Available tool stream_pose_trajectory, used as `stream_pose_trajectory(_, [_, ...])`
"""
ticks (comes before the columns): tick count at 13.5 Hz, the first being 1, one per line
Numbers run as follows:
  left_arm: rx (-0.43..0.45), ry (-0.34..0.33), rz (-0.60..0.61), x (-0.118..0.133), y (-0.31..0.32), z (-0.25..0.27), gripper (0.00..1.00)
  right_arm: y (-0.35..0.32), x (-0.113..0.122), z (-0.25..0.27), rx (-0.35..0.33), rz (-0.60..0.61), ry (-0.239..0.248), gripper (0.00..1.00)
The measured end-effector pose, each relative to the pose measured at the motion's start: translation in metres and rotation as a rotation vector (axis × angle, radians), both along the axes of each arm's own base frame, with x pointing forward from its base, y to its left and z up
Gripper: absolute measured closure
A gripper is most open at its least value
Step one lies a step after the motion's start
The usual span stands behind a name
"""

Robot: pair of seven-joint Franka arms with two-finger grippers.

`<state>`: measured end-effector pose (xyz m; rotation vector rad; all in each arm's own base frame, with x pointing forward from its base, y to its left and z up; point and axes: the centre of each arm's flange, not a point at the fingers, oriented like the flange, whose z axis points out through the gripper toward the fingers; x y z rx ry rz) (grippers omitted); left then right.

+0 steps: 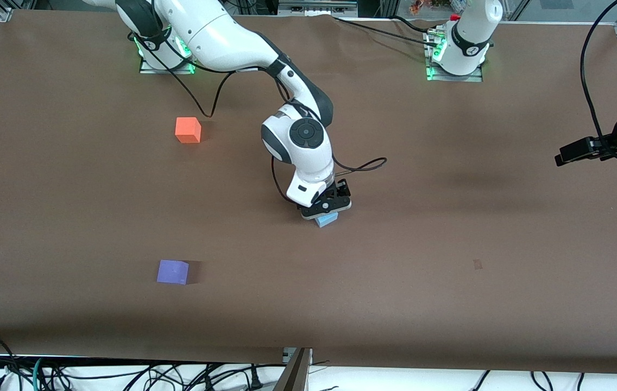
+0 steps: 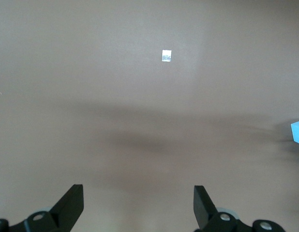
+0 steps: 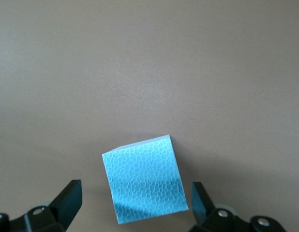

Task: Place blue block between orange and purple blocks
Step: 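Lower the right gripper and grasp the blue block, then carry the blue block with the right gripper toward the orange block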

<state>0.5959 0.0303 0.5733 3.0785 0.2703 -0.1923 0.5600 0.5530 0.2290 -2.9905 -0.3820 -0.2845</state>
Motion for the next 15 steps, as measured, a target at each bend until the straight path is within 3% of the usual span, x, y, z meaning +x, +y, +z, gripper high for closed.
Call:
stream_pose_trajectory(5, [0.0,0.0,0.0,0.0,0.0,0.0,0.0,0.004,-0.006,-0.026,-0.004,0.014,0.001,0.04])
stream_pose_trajectory(7, [0.0,0.0,-0.002,0.0,-0.001,0.0,0.0,0.002,-0.003,-0.024,-0.004,0.012,-0.002,0.3])
stream_pose_trajectory(8, [0.0,0.0,-0.002,0.0,-0.001,0.0,0.0,-0.001,0.001,-0.022,-0.006,0.007,-0.003,0.39])
stream_pose_trajectory(9, [0.0,-0.002,-0.002,0.001,-0.001,0.001,0.0,-0.007,0.007,-0.019,-0.016,0.004,0.003,0.41])
stream_pose_trajectory(12, [0.0,-0.007,-0.002,0.003,-0.001,0.002,0.0,-0.051,0.045,0.018,-0.068,0.029,0.03,0.44])
stream_pose_trajectory(15, [-0.001,-0.007,-0.003,0.004,-0.001,0.002,0.0,-0.152,0.091,0.075,-0.134,0.1,0.111,0.44])
